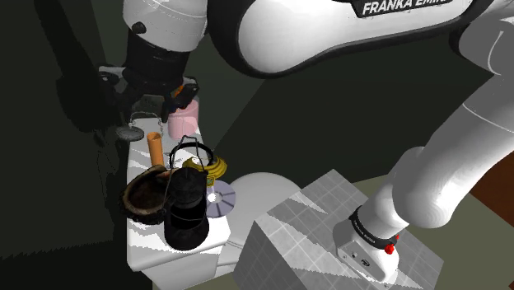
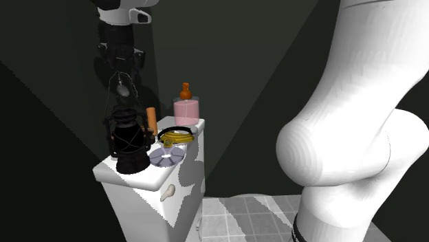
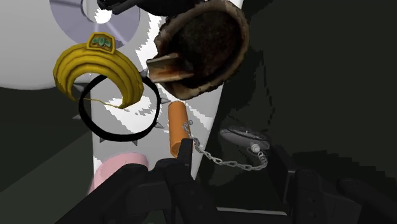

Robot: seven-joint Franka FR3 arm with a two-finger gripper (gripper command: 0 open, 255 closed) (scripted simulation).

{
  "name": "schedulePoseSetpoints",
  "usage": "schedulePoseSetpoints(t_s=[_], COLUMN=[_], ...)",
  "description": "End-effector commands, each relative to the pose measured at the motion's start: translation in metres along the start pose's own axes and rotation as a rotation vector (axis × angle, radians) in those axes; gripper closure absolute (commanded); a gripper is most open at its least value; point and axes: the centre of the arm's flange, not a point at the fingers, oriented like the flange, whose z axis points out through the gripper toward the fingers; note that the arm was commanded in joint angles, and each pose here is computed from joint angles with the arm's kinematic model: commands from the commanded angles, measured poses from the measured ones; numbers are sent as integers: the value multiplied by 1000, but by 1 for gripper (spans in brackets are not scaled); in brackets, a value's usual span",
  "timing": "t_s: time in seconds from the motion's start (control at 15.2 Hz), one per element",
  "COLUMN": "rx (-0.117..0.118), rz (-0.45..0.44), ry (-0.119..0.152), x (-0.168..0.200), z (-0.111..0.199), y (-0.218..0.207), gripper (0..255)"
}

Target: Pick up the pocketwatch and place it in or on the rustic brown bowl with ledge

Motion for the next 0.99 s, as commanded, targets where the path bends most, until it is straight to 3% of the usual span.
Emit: schedulePoseSetpoints(t_s=[0.0,0.92], rx=[0,0], rz=[1,1], ry=[0,0], x=[-6,-26], z=[7,77], y=[-1,13], gripper=[255,255])
